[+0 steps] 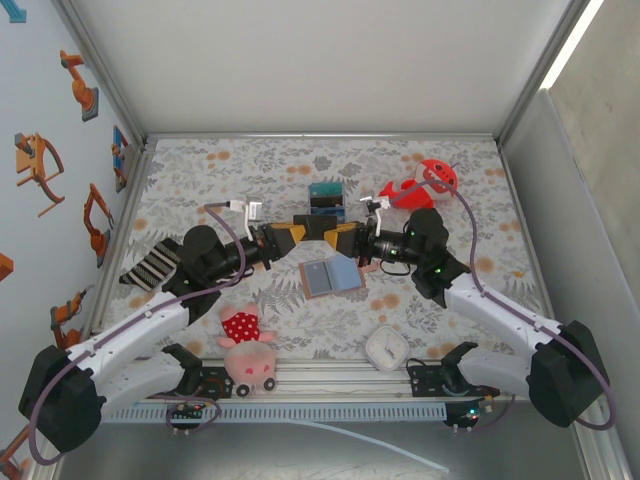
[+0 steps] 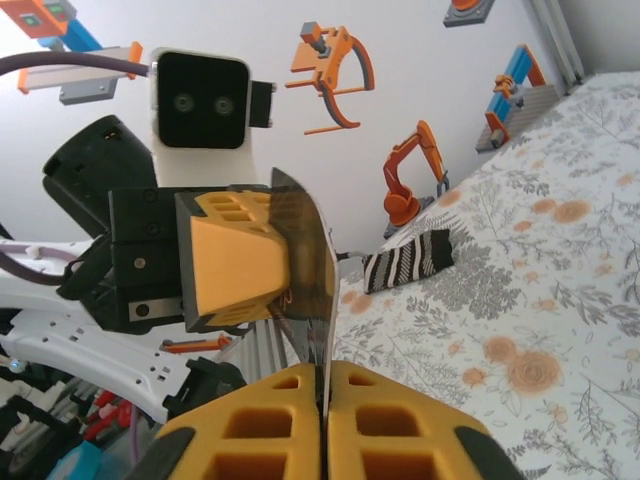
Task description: Take the credit cards out of the card holder
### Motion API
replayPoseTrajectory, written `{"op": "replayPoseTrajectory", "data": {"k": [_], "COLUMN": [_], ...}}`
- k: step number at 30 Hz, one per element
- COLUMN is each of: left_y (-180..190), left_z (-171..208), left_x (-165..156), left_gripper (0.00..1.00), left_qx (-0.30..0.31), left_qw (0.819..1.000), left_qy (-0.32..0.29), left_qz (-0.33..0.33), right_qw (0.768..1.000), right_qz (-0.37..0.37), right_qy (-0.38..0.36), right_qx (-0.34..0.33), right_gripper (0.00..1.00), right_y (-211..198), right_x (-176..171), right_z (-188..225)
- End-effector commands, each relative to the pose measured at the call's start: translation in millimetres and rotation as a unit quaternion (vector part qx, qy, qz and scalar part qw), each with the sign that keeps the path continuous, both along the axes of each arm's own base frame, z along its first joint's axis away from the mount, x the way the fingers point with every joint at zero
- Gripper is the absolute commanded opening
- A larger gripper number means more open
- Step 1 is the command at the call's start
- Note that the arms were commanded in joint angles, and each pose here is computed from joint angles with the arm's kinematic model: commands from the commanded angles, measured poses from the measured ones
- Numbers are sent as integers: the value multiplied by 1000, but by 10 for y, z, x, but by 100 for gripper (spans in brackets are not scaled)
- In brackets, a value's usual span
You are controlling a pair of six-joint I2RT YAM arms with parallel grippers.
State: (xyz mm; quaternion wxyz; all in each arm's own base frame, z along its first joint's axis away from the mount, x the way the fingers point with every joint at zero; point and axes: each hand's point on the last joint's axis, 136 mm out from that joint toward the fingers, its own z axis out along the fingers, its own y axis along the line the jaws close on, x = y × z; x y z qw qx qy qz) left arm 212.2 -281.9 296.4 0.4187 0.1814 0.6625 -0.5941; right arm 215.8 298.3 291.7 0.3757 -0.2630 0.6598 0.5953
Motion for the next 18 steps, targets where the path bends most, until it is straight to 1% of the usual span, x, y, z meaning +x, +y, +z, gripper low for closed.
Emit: {"op": "replayPoseTrajectory", "data": {"k": [1,3,5,6,9,11,14,18], "left_y": [1,13,29,41,109,169,202,196], "left_z": [-8,5,21,39,81,110,144,116], "left_x": [-24,-20,-35,-41,-51,-40,-47,-58], "left_gripper": [12,25,48,57,75,97,97,98], "left_qx": [3,14,35,45,87,115,155,210], "left_qw": [1000,1000,999,998,994,990,983,972], "left_qy": [-3,-10,-23,-32,-61,-79,-92,-103], "left_qz": [-8,-5,-4,-3,11,26,26,4], "right_qw": [999,999,999,999,999,999,999,998], "right_qz": [21,22,24,24,22,21,22,33], "right_qy": [-37,-36,-35,-34,-35,-34,-33,-31], "right_qx": [28,27,22,18,3,-9,-24,-40], "right_gripper": [0,0,0,0,0,0,0,0], "right_y": [-3,-8,-15,-18,-36,-52,-69,-80], "right_x": [-95,-106,-122,-127,-145,-164,-187,-241], "right_z": [277,262,237,216,165,128,99,59]}}
